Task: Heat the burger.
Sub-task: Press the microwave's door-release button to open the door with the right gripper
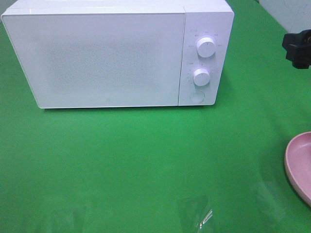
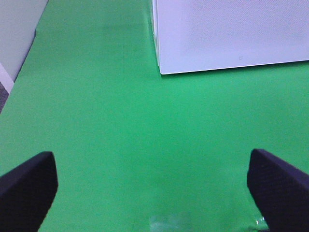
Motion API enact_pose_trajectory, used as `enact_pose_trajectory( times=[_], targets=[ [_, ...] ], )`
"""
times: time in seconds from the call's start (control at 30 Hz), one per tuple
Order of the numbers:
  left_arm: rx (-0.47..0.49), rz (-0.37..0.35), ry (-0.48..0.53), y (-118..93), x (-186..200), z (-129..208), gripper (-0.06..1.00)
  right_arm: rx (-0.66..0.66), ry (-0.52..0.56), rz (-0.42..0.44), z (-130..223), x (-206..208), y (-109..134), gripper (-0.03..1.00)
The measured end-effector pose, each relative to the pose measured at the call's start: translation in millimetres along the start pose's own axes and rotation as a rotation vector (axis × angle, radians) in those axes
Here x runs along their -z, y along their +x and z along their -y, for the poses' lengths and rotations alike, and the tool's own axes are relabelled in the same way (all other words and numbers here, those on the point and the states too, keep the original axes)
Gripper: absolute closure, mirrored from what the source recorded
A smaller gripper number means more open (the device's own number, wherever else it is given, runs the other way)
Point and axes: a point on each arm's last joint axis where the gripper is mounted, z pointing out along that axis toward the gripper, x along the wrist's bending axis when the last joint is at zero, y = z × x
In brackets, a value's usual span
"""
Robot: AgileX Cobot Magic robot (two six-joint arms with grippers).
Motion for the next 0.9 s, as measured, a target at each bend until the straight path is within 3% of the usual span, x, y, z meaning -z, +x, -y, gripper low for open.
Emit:
enact_pose_trajectory(
  times=[0.33, 0.9],
  targets=[
    [0.0, 0.0, 0.0, 0.0, 0.0, 0.0, -0.05, 0.061, -0.133, 0.053, 27.6, -3.8, 23.9, 0.2],
    [0.0, 0.0, 0.0, 0.0, 0.0, 0.0, -0.05, 0.025, -0.107, -0.012, 56.2, -6.2, 84.2, 0.2]
  ],
)
